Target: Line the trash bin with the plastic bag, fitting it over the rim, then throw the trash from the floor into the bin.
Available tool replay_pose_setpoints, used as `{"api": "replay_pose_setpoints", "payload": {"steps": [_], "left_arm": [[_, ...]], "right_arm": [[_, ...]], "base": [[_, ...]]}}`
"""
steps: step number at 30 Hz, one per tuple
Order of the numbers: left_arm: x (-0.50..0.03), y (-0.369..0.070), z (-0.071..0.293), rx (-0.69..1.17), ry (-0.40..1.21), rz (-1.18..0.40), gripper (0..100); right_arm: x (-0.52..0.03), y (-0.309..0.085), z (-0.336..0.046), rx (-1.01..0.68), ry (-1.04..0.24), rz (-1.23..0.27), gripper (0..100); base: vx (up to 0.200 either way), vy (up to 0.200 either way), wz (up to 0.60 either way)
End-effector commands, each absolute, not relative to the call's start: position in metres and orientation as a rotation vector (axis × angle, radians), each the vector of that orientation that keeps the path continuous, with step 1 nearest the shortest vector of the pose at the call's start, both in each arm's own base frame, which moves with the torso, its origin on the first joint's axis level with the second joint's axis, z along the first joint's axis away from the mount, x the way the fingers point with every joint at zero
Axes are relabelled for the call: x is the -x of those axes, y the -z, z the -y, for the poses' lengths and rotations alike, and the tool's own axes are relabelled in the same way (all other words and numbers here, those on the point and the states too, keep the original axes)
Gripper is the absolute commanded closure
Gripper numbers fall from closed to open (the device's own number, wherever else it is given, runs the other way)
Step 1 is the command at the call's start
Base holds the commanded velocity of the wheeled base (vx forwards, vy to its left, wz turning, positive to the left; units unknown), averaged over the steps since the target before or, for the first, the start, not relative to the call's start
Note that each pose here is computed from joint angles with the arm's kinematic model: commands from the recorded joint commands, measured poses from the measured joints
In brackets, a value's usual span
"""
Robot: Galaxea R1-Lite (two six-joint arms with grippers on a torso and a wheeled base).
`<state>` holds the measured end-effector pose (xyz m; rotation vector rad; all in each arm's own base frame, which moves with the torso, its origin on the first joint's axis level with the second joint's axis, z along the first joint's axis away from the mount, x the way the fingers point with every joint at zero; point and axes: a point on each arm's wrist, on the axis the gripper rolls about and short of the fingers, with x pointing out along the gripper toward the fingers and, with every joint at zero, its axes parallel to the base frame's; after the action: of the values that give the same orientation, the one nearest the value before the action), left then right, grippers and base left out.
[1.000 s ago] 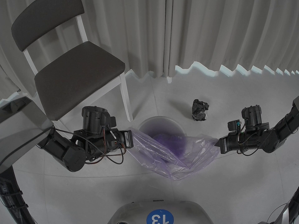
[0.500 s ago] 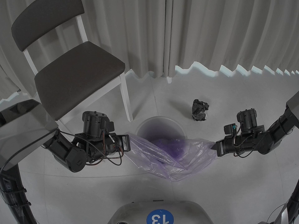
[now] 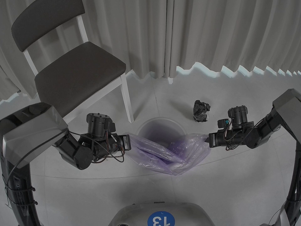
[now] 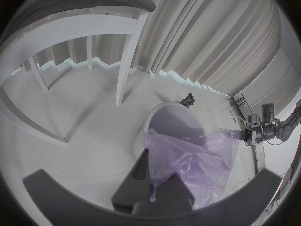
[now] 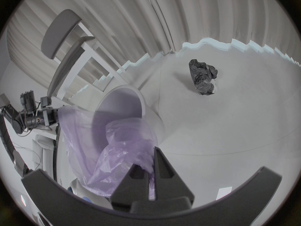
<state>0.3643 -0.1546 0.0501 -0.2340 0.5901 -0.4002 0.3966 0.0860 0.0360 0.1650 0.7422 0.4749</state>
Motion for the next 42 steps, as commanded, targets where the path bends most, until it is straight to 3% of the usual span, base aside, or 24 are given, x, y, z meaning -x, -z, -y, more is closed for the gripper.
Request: {"api": "replay_pose_setpoints", "payload": {"steps": [1, 11, 23, 30, 42], "left_arm": [[-0.360, -0.043, 0.165, 0.224, 0.410, -0.610, 100], [-0.328, -0.061, 0.161, 0.209, 0.407, -0.628, 100], [-0.349, -0.037, 0.138, 0.220, 0.336, -0.661, 100], [-0.372, -0.034, 0.135, 0.233, 0.315, -0.633, 100], [-0.376, -0.031, 0.167, 0.210, 0.382, -0.632, 100]], "right_arm": [[-0.425, -0.014, -0.076, -0.211, -0.428, -0.745, 100], [-0.431, -0.017, -0.056, -0.237, -0.375, -0.784, 100], [-0.395, -0.014, -0.099, -0.193, -0.469, -0.865, 100], [-0.394, -0.014, -0.105, -0.187, -0.482, -0.863, 100], [-0.405, -0.015, -0.061, -0.234, -0.385, -0.840, 100]], "base": [[0.000, 0.000, 0.00], [0.000, 0.000, 0.00], [0.000, 0.000, 0.00], [0.000, 0.000, 0.00], [0.000, 0.000, 0.00]]}}
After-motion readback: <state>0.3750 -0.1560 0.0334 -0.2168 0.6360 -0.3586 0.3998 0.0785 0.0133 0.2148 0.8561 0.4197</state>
